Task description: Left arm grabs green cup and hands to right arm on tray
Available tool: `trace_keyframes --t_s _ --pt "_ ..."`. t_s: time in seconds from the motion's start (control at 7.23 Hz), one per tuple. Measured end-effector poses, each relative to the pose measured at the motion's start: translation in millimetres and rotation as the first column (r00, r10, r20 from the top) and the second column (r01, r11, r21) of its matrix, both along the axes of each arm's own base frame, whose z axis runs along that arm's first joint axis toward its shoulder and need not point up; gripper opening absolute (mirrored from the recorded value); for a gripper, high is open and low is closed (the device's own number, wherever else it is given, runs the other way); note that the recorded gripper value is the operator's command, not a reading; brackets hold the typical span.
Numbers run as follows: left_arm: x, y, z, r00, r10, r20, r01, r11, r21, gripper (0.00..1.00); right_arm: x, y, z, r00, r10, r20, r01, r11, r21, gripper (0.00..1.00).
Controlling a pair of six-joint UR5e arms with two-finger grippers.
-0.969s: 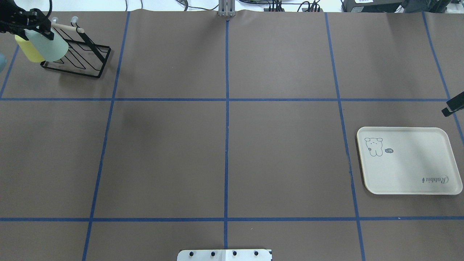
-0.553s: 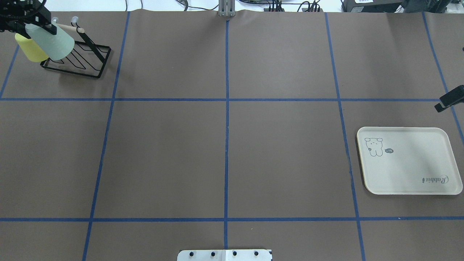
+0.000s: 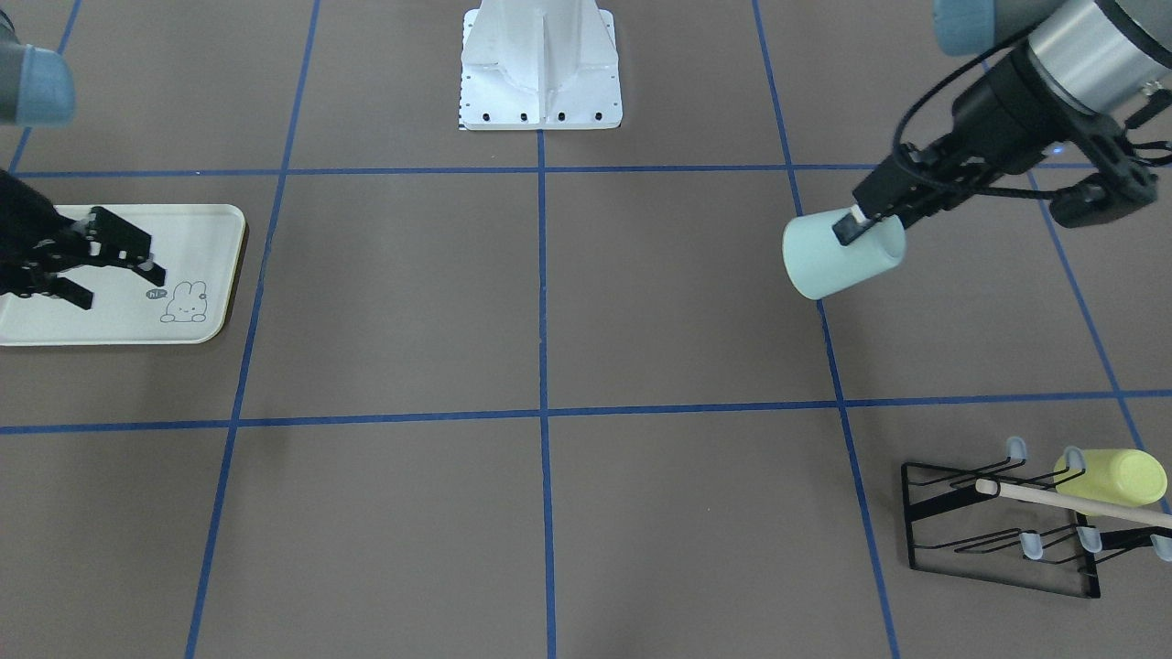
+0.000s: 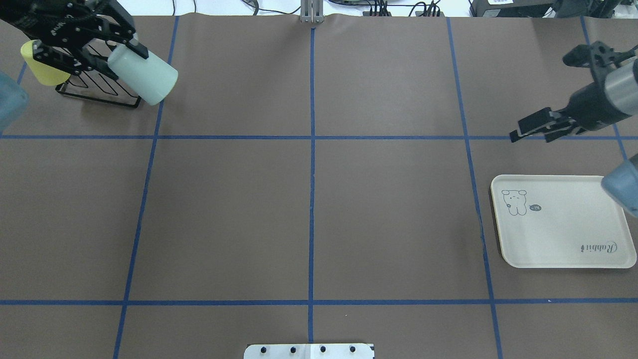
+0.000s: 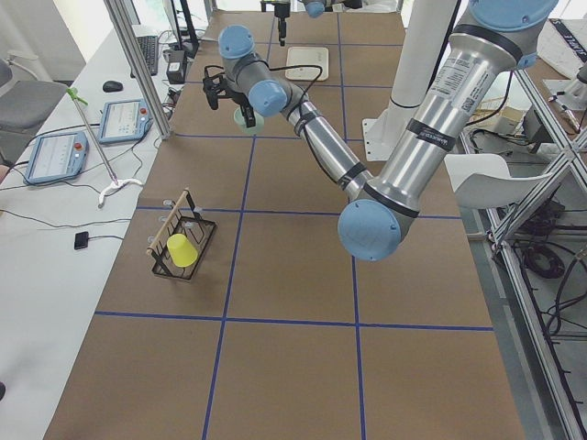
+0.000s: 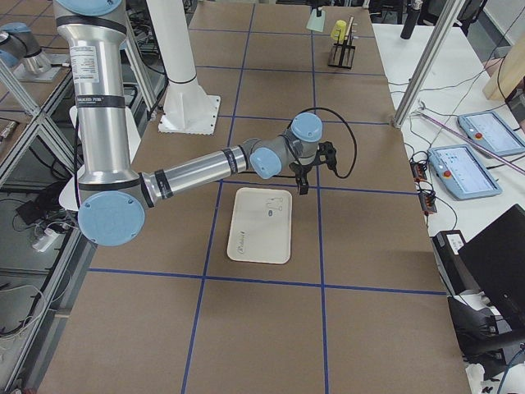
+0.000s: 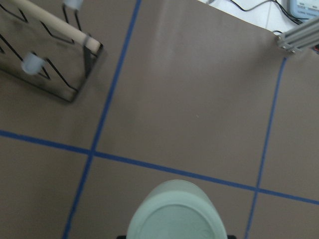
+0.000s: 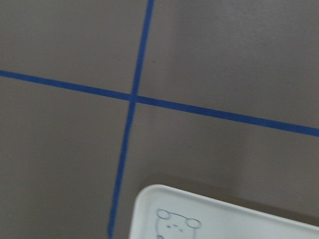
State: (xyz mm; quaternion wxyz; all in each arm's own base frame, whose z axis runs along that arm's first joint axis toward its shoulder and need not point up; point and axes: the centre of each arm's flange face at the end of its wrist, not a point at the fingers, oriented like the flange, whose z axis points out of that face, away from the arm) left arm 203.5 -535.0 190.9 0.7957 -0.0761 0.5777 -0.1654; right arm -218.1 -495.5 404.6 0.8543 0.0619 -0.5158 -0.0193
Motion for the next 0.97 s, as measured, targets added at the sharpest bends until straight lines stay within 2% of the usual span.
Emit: trace_keyframes --t_s 0.14,0.28,0.42,0.55,0.69,0.83,0.97 --pt "25.0 16.0 -19.2 0.997 0.005 -0.072 -0.010 0.997 -0.071 0.00 -38.3 3.9 -43.9 0.995 0.049 0.088 -0.044 0.997 -0.056 1.00" --pt "40.1 28.3 -30.9 0.990 -0.004 -0.142 -0.013 0.993 -0.121 0.00 -68.1 12.2 -83.8 0.980 0.086 0.178 -0.065 0.991 -0.118 1.00" --pt "49.8 38.5 -39.0 0.977 -0.023 -0.211 -0.007 0.990 -0.144 0.00 -91.8 25.7 -117.2 0.954 0.114 0.276 -0.067 0.983 -0.173 1.00" --pt "60.2 48.7 -45.9 0.959 -0.059 -0.279 0.014 0.987 -0.160 0.00 -111.4 43.9 -142.5 0.913 0.146 0.382 -0.067 0.975 -0.212 1.00" --pt "72.4 59.1 -52.1 0.928 -0.114 -0.355 0.043 0.978 -0.202 0.00 -130.7 64.7 -160.9 0.857 0.179 0.483 -0.064 0.967 -0.245 1.00" --pt "80.4 67.6 -56.0 0.884 -0.169 -0.435 0.056 0.964 -0.261 0.00 -148.0 85.5 -174.4 0.796 0.207 0.569 -0.055 0.961 -0.273 1.00" --pt "81.0 74.0 -55.6 0.838 -0.200 -0.508 0.036 0.949 -0.313 0.00 -157.4 101.5 -182.9 0.736 0.231 0.637 -0.042 0.954 -0.297 1.00"
